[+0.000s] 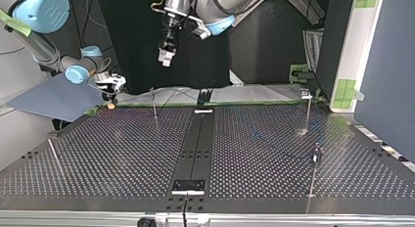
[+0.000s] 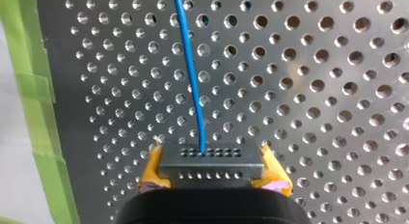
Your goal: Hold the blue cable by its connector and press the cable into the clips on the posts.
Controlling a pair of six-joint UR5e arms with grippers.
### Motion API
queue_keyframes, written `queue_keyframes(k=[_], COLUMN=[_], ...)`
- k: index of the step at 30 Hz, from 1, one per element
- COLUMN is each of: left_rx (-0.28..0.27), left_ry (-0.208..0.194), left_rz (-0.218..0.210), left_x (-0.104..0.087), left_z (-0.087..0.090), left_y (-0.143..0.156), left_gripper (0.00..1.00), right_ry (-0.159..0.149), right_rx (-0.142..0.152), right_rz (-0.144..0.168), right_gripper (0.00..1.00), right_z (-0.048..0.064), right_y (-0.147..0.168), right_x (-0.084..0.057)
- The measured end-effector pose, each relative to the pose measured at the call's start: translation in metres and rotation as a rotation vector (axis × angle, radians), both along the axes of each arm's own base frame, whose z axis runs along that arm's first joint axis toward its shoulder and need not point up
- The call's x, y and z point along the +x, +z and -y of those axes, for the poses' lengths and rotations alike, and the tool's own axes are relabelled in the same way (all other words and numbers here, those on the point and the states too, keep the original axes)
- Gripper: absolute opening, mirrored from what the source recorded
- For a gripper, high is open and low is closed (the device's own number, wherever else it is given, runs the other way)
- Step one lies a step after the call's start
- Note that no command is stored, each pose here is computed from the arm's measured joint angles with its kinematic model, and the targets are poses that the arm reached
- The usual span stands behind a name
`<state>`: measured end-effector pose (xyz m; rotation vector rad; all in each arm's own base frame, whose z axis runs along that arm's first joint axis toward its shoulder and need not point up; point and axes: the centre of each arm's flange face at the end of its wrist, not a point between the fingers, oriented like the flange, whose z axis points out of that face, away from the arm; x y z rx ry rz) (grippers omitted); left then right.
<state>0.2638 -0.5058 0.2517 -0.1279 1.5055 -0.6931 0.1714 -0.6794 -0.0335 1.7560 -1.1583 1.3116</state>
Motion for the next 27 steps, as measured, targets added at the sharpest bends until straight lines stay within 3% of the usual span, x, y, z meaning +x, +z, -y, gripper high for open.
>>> queue_keyframes(k=[11, 18, 23, 27], left_rx=[-0.085, -0.123, -0.094, -0.068], left_ry=[0.021, 0.062, 0.081, 0.06], left_rz=[0.055, 0.104, 0.099, 0.077], left_x=[-0.003, -0.004, -0.003, -0.007], left_z=[-0.032, -0.06, -0.071, -0.076], left_y=[0.022, 0.034, 0.012, -0.02], left_gripper=[1.0, 1.0, 1.0, 1.0], right_ry=[0.005, 0.011, 0.013, 0.014], right_rx=[0.0, -0.001, 0.001, 0.002], right_rz=[-0.001, -0.001, -0.001, -0.001], right_gripper=[0.0, 0.0, 0.0, 0.0], right_z=[-0.001, -0.002, -0.002, -0.002], right_y=[0.0, 0.0, 0.001, 0.001], right_x=[0.003, 0.007, 0.008, 0.009])
